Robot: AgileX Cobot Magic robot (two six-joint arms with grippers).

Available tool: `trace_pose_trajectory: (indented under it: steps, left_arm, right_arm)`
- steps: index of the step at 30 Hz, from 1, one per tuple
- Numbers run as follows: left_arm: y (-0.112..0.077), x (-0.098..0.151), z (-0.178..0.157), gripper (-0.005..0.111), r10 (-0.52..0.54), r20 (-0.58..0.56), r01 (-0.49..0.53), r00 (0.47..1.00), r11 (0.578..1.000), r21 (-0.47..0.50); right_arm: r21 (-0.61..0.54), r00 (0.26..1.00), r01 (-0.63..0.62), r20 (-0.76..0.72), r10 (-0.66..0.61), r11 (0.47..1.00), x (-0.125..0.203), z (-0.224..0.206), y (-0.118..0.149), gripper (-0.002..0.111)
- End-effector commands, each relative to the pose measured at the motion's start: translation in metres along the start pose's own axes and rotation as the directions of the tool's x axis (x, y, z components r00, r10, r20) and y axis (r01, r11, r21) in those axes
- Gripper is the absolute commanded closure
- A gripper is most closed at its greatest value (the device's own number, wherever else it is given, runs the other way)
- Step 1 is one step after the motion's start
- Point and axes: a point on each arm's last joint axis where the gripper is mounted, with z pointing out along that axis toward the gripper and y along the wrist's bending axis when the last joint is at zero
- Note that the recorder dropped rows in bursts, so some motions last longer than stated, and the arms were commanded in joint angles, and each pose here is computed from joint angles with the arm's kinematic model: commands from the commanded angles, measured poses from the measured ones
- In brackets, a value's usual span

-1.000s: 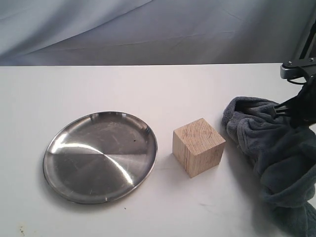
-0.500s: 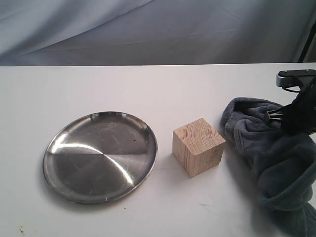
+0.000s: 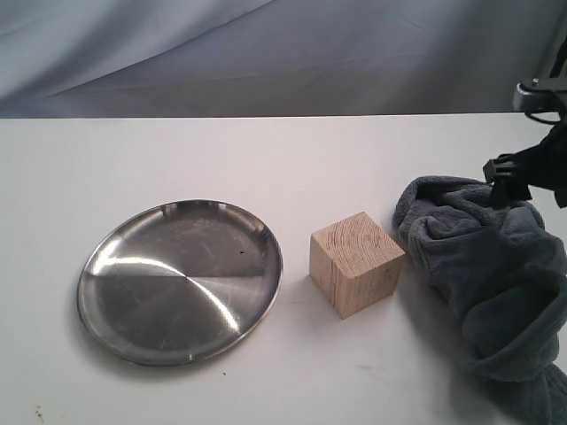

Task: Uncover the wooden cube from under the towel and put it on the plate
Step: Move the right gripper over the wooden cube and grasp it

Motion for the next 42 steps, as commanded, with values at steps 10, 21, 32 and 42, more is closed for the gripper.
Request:
trace_pose_trajectory:
  steps: [10,21,32,42]
  left_arm:
    - [0.000,0.001,0.000,0.107,-0.008,0.007,0.008,1.000,1.000,0.000]
    - [0.000,0.001,0.000,0.107,-0.008,0.007,0.008,1.000,1.000,0.000]
    - [0.000,0.001,0.000,0.107,-0.008,0.007,0.008,1.000,1.000,0.000]
    - [0.000,0.001,0.000,0.107,-0.008,0.007,0.008,1.000,1.000,0.000]
  right_arm:
    - [-0.297,0.934,0.235,0.332,-0.131,0.925,0.000,-0.099,0.052,0.027]
    - [-0.323,0.879,0.459,0.305,-0.368,0.828,0.027,-0.105,0.151,0.003]
    - [-0.212,0.850,0.519,0.230,-0.473,0.828,0.031,-0.061,0.185,0.003]
    - [-0.101,0.868,0.495,0.103,-0.486,0.863,0.027,0.002,0.185,0.003]
